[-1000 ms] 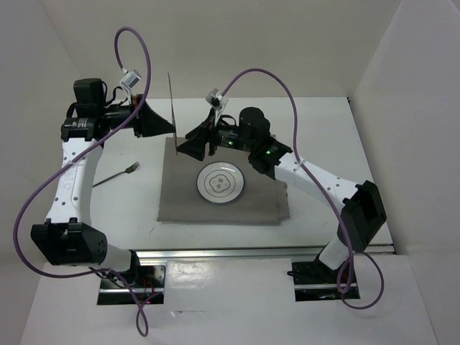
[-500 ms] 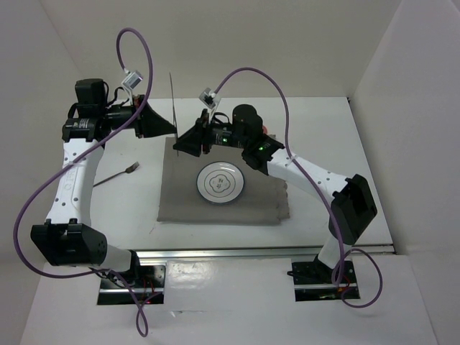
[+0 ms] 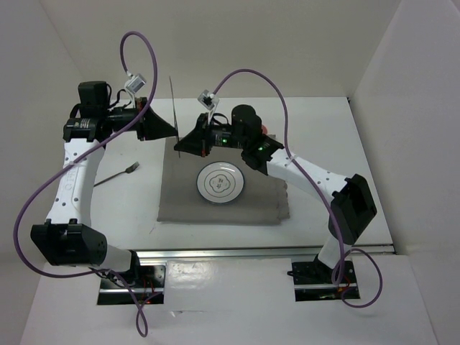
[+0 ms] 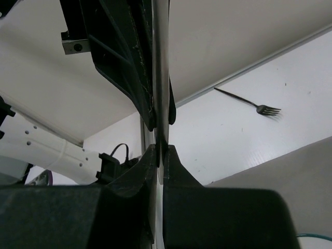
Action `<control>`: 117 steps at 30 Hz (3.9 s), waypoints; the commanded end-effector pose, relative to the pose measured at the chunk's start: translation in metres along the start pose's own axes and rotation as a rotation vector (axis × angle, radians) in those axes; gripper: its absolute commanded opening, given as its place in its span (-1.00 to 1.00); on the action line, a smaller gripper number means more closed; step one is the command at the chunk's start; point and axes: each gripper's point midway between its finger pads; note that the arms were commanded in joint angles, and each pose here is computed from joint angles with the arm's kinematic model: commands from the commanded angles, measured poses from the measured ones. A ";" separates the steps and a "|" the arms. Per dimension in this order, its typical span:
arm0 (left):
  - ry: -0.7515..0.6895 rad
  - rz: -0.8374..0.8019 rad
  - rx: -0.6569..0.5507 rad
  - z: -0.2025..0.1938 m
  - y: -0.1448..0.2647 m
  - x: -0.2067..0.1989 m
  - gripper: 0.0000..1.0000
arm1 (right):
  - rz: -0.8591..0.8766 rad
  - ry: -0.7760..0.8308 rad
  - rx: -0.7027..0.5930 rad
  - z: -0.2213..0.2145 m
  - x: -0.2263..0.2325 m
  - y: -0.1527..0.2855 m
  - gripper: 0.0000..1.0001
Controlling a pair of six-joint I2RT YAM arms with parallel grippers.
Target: Set the dinner table for one person
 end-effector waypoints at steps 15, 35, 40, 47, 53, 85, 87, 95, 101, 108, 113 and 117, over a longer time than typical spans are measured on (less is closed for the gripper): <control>-0.073 0.181 0.078 -0.007 0.007 0.023 0.31 | -0.571 -0.143 0.006 -0.008 -0.060 0.043 -1.00; 0.087 0.833 0.382 -0.092 0.086 0.127 0.26 | -1.394 -0.539 0.479 -0.211 -0.115 0.234 -1.00; 0.103 0.823 0.405 -0.100 0.087 0.124 0.26 | -1.441 -0.583 0.461 -0.213 -0.137 0.241 -1.00; 0.085 0.841 0.438 -0.107 0.092 0.125 0.26 | -1.384 -0.646 0.445 -0.209 -0.175 0.241 -1.00; 0.094 0.847 0.448 -0.112 0.093 0.126 0.26 | -1.358 -0.651 0.491 -0.210 -0.191 0.226 -1.00; -0.485 0.995 1.244 -0.219 0.205 0.214 0.05 | -1.305 -0.636 0.314 -0.142 -0.166 0.221 0.23; -0.603 0.916 1.325 -0.236 0.214 0.228 0.01 | -1.282 -0.612 0.290 -0.130 -0.161 0.218 0.23; -0.440 0.711 1.412 -0.263 0.236 0.264 0.09 | -1.251 -0.563 0.305 -0.128 -0.158 0.219 0.27; -0.466 0.587 1.425 -0.304 0.241 0.270 0.15 | -1.240 -0.551 0.358 -0.124 -0.165 0.210 0.27; -0.331 0.447 1.358 -0.334 0.238 0.251 0.15 | -1.234 -0.527 0.341 -0.102 -0.171 0.196 0.30; -0.312 0.462 1.364 -0.350 0.239 0.265 0.12 | -1.218 -0.537 0.380 -0.104 -0.173 0.185 0.30; -0.176 0.347 1.325 -0.364 0.226 0.250 -0.01 | -1.243 -0.515 0.394 -0.100 -0.173 0.185 0.30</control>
Point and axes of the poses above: each gripper's point midway between its finger pads, its own y axis back along the fingers, its own x axis along the line the jaws close on, z = x × y, and after that the axes turned 13 degrees about -y, right-handed
